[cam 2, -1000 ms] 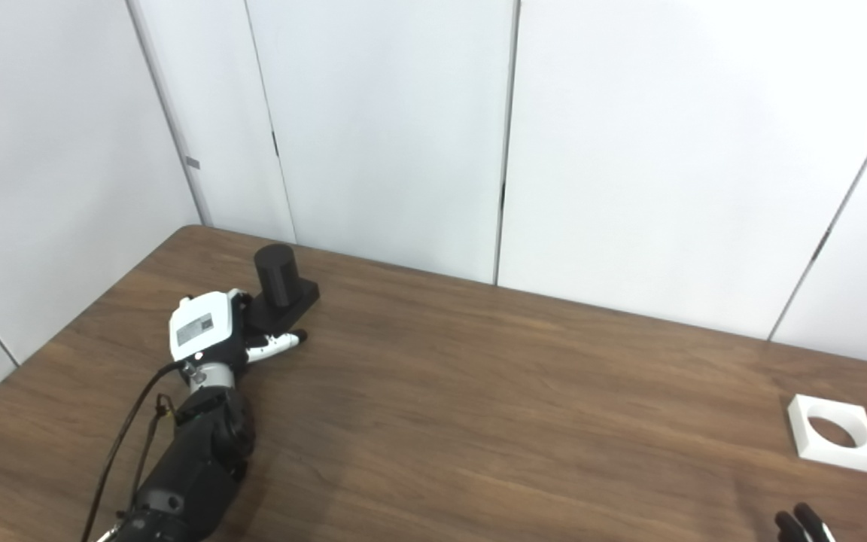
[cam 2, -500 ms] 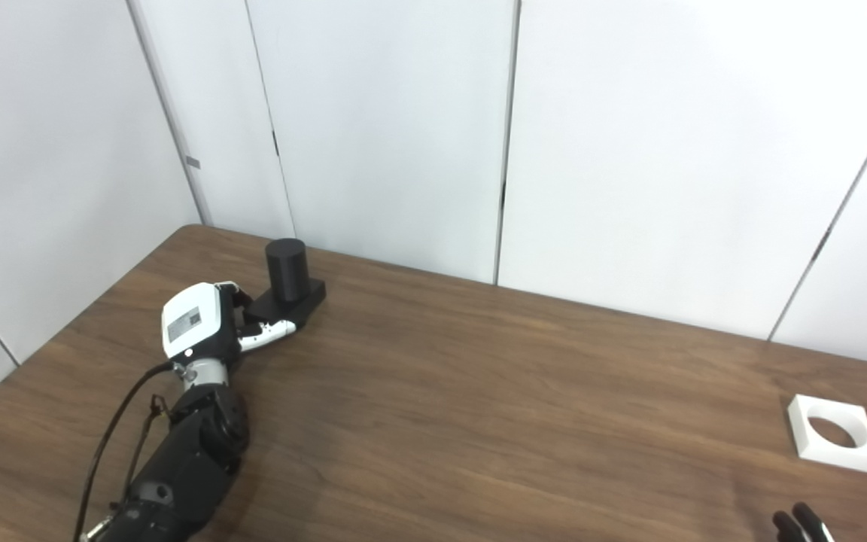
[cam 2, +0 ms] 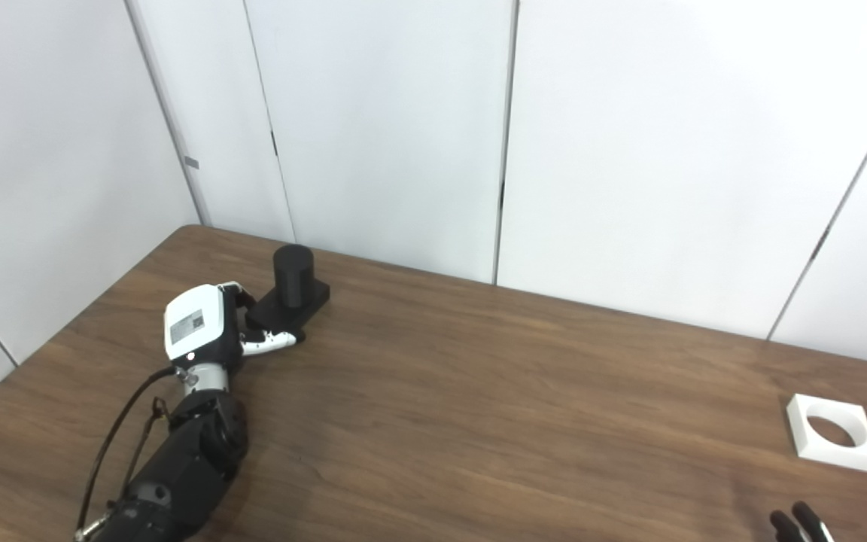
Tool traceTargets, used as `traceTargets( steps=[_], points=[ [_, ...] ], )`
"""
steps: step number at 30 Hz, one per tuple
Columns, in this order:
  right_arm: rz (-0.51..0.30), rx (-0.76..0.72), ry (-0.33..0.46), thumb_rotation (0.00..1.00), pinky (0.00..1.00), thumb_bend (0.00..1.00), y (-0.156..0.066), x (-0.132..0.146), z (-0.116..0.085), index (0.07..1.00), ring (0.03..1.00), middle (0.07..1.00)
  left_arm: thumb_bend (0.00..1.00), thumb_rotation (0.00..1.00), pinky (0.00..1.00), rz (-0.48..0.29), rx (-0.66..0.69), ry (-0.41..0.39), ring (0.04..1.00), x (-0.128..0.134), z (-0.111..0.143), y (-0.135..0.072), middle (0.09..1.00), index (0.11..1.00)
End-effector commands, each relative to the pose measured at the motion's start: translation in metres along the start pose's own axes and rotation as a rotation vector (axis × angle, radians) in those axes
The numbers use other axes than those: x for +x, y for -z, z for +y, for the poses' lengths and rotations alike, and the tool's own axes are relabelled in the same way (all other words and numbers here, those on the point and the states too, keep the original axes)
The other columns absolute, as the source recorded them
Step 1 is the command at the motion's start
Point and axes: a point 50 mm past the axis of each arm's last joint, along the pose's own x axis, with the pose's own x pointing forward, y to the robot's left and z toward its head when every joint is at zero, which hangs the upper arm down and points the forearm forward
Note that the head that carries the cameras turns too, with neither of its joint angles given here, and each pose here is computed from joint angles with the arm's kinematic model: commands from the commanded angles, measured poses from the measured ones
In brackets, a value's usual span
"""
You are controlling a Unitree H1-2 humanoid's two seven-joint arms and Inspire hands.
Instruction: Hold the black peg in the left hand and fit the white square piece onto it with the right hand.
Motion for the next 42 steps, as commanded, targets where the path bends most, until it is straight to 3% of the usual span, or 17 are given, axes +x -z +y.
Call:
traceTargets(
  steps=[1,14,25,31,37,39,42],
  points=[
    [0.026,-0.001,-0.01,1.0,0.98,0.64,0.002,0.0,0.003,0.92,0.955,0.902,0.52,0.05,0.67,-0.058,-0.035,-0.084,0.715,0.017,0.023,-0.014,0.641,0.483],
    [0.023,-0.015,-0.009,1.0,0.99,0.62,0.002,0.001,0.002,0.918,0.95,0.892,0.52,0.06,0.63,-0.109,-0.087,-0.054,0.725,-0.006,0.033,-0.02,0.66,0.484],
    [0.032,-0.011,-0.007,1.0,1.0,0.6,-0.001,0.0,0.004,0.908,0.945,0.879,0.51,0.06,0.64,-0.253,-0.22,-0.018,0.727,-0.054,0.051,-0.033,0.681,0.485],
    [0.032,-0.017,-0.016,1.0,1.0,0.59,-0.003,0.0,0.006,0.913,0.955,0.882,0.51,0.06,0.64,-0.368,-0.302,0.08,0.737,-0.099,0.058,-0.05,0.689,0.487],
    [0.021,-0.024,-0.018,1.0,1.0,0.53,-0.007,-0.001,0.011,0.91,0.942,0.875,0.51,0.06,0.64,-0.416,-0.387,0.237,0.742,-0.139,0.052,-0.052,0.7,0.487],
    [0.017,-0.026,-0.019,1.0,1.0,0.5,-0.009,-0.002,0.012,0.909,0.936,0.872,0.51,0.06,0.63,-0.446,-0.412,0.309,0.738,-0.149,0.048,-0.048,0.709,0.486],
    [0.017,-0.02,-0.025,1.0,1.0,0.48,-0.013,-0.003,0.014,0.911,0.941,0.874,0.51,0.06,0.68,-0.472,-0.453,0.466,0.779,-0.167,0.039,-0.042,0.746,0.487]
  ],
)
